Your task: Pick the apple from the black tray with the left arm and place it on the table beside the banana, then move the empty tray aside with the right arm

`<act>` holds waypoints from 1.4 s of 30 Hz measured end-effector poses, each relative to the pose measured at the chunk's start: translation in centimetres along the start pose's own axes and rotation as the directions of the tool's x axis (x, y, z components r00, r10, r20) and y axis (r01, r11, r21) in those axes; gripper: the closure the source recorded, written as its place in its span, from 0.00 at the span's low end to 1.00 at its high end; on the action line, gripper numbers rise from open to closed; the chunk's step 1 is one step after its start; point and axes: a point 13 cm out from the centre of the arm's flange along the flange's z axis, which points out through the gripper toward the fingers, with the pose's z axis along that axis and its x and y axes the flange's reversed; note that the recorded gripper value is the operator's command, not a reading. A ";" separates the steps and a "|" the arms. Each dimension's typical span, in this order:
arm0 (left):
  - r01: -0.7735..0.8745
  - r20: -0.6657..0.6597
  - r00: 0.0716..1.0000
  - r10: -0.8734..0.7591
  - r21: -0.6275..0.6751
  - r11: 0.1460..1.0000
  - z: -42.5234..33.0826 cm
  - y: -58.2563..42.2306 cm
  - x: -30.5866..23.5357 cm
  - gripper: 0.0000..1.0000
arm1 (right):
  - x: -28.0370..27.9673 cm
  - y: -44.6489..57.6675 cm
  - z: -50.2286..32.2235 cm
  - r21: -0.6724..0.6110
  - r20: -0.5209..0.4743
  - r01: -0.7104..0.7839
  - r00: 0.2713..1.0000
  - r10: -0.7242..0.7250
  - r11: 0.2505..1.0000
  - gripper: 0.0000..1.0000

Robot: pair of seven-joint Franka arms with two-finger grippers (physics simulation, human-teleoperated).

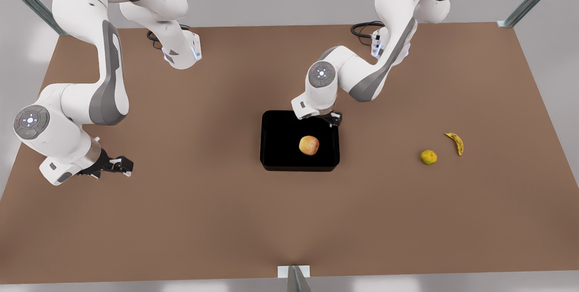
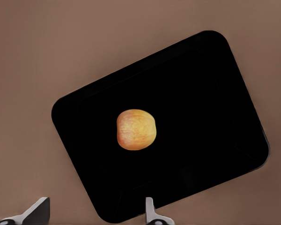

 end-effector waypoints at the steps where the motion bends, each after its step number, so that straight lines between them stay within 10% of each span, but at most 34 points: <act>1: 0.031 -0.010 0.999 -0.031 -0.001 1.000 1.6 0.3 0.2 0.00 | 0.1 0.0 0.1 0.000 -0.005 0.000 1.000 0.000 1.000 0.00; 42: 0.232 0.208 0.953 -0.220 -0.034 0.972 16.0 -3.7 -5.3 0.00 | 0.6 0.0 0.8 0.000 -0.035 0.007 0.999 -0.007 1.000 0.00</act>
